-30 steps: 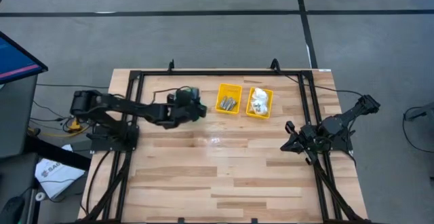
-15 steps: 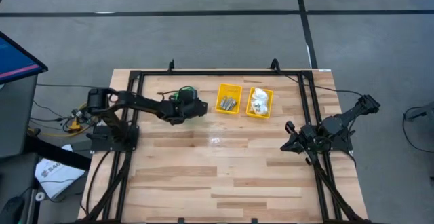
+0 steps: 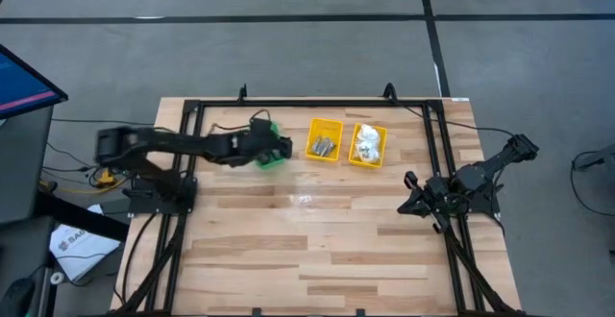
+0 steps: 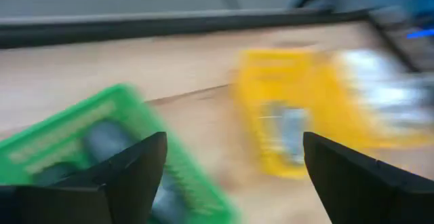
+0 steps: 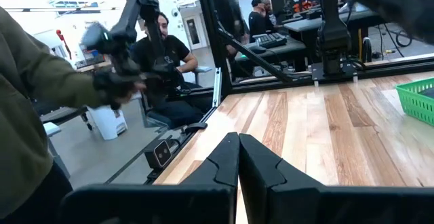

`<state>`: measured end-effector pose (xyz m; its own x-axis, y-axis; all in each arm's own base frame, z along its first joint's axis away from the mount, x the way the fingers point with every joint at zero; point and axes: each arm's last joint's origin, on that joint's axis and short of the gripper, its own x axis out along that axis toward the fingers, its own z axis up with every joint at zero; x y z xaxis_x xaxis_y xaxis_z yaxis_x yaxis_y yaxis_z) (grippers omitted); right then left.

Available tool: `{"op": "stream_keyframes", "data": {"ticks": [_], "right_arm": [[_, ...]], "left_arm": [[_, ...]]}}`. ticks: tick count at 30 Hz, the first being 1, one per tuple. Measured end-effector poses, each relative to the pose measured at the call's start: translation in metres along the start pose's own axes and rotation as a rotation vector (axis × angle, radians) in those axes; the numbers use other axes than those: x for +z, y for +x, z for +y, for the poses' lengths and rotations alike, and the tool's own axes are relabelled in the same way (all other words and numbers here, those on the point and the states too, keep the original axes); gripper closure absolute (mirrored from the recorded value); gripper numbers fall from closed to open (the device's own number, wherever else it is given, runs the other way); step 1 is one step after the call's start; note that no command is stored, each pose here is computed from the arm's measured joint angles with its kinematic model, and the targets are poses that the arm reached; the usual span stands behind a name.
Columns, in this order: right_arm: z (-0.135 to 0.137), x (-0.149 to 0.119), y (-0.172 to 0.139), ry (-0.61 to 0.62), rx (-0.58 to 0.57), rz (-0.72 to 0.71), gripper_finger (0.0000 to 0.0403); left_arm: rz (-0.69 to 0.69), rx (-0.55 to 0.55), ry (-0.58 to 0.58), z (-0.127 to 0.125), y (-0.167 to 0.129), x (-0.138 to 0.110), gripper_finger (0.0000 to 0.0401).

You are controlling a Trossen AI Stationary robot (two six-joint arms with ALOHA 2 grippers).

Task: Pick & Place Travel size toiletries
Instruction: Return to Home Position

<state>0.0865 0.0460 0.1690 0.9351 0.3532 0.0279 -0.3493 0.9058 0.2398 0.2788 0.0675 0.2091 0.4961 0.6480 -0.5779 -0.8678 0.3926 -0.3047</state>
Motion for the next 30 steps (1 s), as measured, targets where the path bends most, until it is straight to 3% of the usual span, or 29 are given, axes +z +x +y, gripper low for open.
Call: {"op": "stream_keyframes", "data": {"ticks": [3,6,11,13,15,21,26,30], "right_arm": [[0.0,0.0,0.0,0.0,0.0,0.0,0.0403],[0.0,0.0,0.0,0.0,0.0,0.0,0.0403],[0.0,0.0,0.0,0.0,0.0,0.0,0.0403],[0.0,0.0,0.0,0.0,0.0,0.0,0.0403],[0.0,0.0,0.0,0.0,0.0,0.0,0.0403],[0.0,0.0,0.0,0.0,0.0,0.0,0.0403],[0.0,0.0,0.0,0.0,0.0,0.001,0.0403],[0.0,0.0,0.0,0.0,0.0,0.0,0.0403]], "left_arm": [[-0.063,-0.172,0.025,-0.01,-0.049,0.014,0.0078],[-0.208,-0.278,0.113,-0.013,-0.105,0.021,0.0123],[-0.357,-0.406,0.332,-0.004,-0.174,0.021,0.0271],[-0.36,-0.512,0.459,-0.002,-0.19,0.017,0.0347],[-0.337,-0.66,0.577,-0.002,-0.203,0.011,0.0384],[-0.306,-1.038,0.748,0.005,-0.231,-0.012,0.0399],[-0.352,-1.236,0.66,0.044,-0.225,-0.051,0.0401],[-0.373,-1.326,0.552,0.075,-0.208,-0.075,0.0401]]}}
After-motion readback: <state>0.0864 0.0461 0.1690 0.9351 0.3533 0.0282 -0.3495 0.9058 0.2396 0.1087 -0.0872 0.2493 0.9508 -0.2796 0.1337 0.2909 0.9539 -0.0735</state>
